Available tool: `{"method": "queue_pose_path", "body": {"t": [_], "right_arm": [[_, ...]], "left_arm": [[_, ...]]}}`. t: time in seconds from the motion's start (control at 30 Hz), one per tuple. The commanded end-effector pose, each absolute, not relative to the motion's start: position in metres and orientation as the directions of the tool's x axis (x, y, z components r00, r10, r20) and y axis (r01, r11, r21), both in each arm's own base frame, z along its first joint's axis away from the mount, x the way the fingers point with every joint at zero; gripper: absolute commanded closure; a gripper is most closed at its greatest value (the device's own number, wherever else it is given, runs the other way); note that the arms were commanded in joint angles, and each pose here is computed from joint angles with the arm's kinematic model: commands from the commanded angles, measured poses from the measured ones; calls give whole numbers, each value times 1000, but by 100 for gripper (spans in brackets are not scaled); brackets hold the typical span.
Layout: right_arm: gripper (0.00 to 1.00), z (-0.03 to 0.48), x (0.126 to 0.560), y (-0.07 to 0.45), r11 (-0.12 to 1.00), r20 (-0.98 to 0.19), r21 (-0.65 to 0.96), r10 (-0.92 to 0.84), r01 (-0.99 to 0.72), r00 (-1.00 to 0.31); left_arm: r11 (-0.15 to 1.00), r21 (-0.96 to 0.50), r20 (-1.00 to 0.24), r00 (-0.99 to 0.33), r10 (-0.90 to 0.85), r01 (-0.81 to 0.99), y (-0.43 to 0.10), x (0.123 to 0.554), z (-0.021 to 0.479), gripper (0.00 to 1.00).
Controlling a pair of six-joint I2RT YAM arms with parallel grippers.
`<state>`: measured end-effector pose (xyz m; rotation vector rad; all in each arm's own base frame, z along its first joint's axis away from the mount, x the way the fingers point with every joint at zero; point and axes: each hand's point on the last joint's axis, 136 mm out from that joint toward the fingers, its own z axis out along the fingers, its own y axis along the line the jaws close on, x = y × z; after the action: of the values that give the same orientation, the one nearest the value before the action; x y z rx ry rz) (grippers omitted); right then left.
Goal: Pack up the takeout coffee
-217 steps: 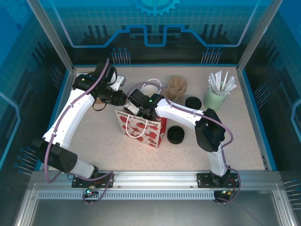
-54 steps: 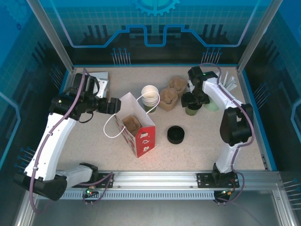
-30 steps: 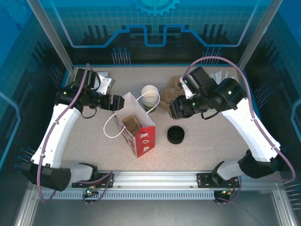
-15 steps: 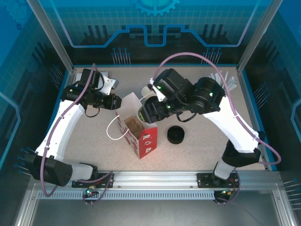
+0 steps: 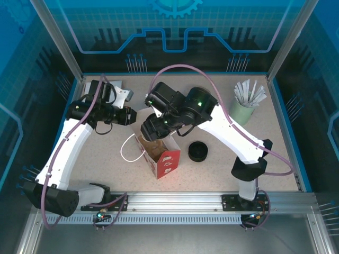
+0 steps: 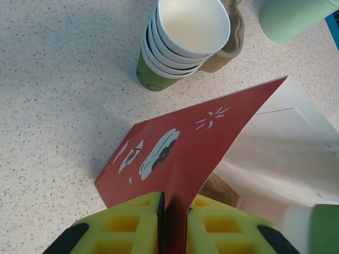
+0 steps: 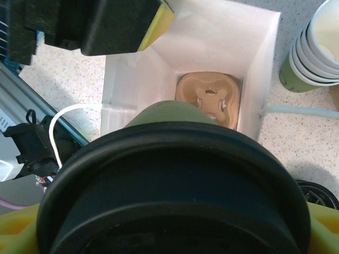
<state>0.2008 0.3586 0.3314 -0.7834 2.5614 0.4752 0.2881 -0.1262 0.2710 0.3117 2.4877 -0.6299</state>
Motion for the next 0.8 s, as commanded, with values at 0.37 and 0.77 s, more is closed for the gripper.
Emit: {"method": "queue_pose_path", "body": {"t": [0.37, 0.77], "right_arm": [[20, 272, 188, 366, 786, -315, 116, -551, -607, -773], [20, 248, 187, 367, 789, -247, 96, -572, -607, -782]], "left_arm": [[862, -389, -551, -832, 66, 325, -131, 282, 273, 80], [862, -392, -549, -834, 62, 322, -131, 280, 270, 80]]}}
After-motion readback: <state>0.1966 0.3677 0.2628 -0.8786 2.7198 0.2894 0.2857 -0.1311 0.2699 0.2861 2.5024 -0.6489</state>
